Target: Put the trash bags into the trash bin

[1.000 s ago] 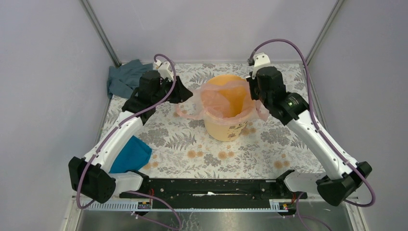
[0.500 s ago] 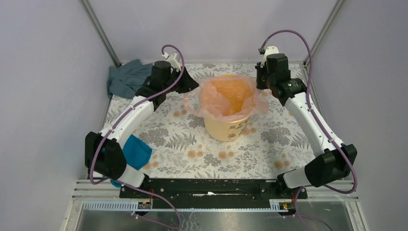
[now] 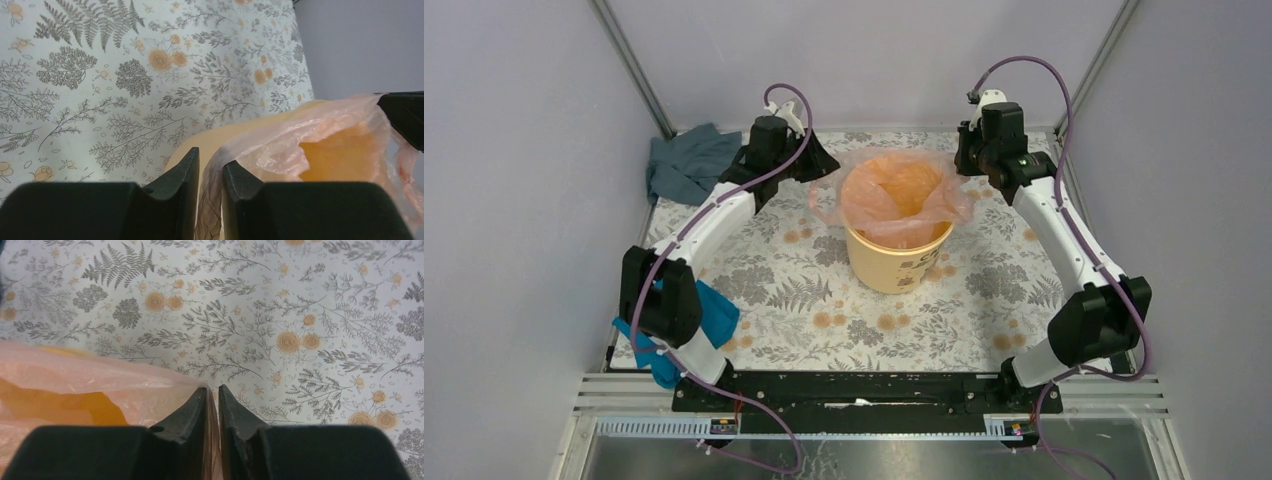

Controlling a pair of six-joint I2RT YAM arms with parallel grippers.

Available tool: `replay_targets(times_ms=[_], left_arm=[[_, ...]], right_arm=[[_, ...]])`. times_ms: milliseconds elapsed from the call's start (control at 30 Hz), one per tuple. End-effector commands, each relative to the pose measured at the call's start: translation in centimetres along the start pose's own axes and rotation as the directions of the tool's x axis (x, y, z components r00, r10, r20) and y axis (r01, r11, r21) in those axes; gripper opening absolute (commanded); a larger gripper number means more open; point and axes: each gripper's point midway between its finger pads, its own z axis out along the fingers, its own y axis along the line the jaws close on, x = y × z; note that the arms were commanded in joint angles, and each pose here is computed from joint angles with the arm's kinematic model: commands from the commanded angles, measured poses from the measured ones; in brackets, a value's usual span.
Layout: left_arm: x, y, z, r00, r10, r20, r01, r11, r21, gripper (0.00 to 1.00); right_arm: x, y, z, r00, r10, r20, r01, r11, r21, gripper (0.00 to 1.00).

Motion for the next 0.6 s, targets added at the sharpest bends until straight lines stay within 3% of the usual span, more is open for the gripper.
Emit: replay_targets(times_ms=[0, 200, 333, 433, 500, 567], left_arm=[[-1.9, 0.0, 1.5, 0.999, -0.027, 0.042, 0.026, 1.000, 0.006, 0.23], [0.0, 2.0, 3.4, 0.997, -0.068, -0.040, 0.066, 0.997, -0.044, 0.16], [3.3, 3.4, 2.1, 0.990, -0.109, -0.093, 0.102, 0.992, -0.074, 0.14], [5.3, 3.2, 0.4, 0.984, -0.137, -0.114, 0.132, 0.990, -0.047, 0.14], [5.9, 2.8, -0.7, 0.983, -0.139, -0.119, 0.137, 0.990, -0.024, 0.20], [5.6, 2.4, -1.7, 0.987, -0.111, -0.117, 0.109, 0.994, -0.022, 0.32]], right_arm=[[-1.4, -0.8, 1.0, 0.997, 0.067, 0.026, -0.067, 0.998, -0.003, 0.19], [0.8, -1.4, 2.7, 0.994, 0.099, -0.049, -0.099, 0.995, -0.011, 0.18], [3.8, -1.2, 2.3, 0.983, 0.142, -0.120, -0.144, 0.989, -0.012, 0.19], [5.9, -1.4, 1.3, 0.976, 0.176, -0.131, -0.177, 0.984, 0.004, 0.28], [6.3, -1.6, 0.5, 0.974, 0.184, -0.129, -0.184, 0.983, 0.014, 0.34], [5.7, -1.8, -0.7, 0.975, 0.186, -0.123, -0.183, 0.982, 0.033, 0.41]])
